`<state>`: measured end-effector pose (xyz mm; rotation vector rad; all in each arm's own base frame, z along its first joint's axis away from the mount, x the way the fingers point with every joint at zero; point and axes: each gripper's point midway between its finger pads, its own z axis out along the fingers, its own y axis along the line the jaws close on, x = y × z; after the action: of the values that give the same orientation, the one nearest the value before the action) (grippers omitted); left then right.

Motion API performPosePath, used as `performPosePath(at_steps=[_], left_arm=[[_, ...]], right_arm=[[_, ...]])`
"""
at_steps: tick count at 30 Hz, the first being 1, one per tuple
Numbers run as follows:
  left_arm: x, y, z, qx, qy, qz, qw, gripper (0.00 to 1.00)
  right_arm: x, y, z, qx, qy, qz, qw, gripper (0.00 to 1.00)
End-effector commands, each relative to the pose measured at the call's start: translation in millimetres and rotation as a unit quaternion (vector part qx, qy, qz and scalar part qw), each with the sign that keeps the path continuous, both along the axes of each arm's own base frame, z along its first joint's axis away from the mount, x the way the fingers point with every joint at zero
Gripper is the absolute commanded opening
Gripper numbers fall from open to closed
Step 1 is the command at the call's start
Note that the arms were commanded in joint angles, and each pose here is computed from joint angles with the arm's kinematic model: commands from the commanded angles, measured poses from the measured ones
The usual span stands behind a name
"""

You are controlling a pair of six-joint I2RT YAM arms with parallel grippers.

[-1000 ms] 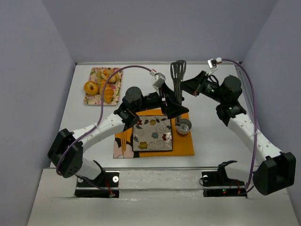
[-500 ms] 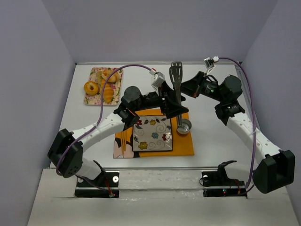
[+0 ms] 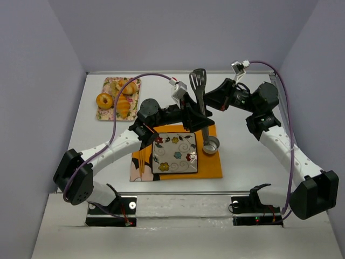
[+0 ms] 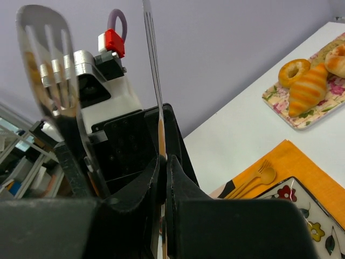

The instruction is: Place the bread

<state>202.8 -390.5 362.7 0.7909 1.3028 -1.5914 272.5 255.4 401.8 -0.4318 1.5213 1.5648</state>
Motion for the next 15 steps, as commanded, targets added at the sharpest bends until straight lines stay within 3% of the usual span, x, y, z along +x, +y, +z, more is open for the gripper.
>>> performPosePath(at_steps=[1, 2, 5, 8, 12, 13, 15], left_arm=[[-29.1, 11.4, 43.0, -0.05, -0.069, -0.036, 0.996, 0.59], [-28.2, 12.0, 43.9, -0.051, -0.068, -0.033, 0.996, 0.54], [-26.3, 13.7, 45.3, -0.052, -0.066, -0.023, 0.996, 0.53], [-19.6, 16.9, 43.8, -0.043, -0.06, 0.008, 0.997, 0.53], [-10.1, 31.1, 45.7, -0.041, -0.052, 0.069, 0.995, 0.53], [-11.6, 33.8, 45.6, -0.04, -0.054, 0.07, 0.995, 0.53], [-6.9, 39.0, 47.3, -0.041, -0.054, 0.094, 0.993, 0.53]], right_arm=[[4.6, 1.5, 12.7, 0.015, -0.035, -0.001, 0.999, 0.07], [6.1, 1.6, 13.2, 0.016, -0.035, -0.003, 0.999, 0.07], [10.7, 1.7, 12.9, 0.016, -0.033, -0.01, 0.999, 0.12], [14.9, -1.9, 16.8, 0.011, -0.038, -0.036, 0.999, 0.24], [16.4, -9.7, 24.1, 0.007, -0.045, -0.074, 0.996, 0.26], [16.4, -10.8, 24.8, 0.007, -0.044, -0.079, 0.996, 0.29], [15.2, -12.7, 27.5, 0.007, -0.046, -0.085, 0.995, 0.47]])
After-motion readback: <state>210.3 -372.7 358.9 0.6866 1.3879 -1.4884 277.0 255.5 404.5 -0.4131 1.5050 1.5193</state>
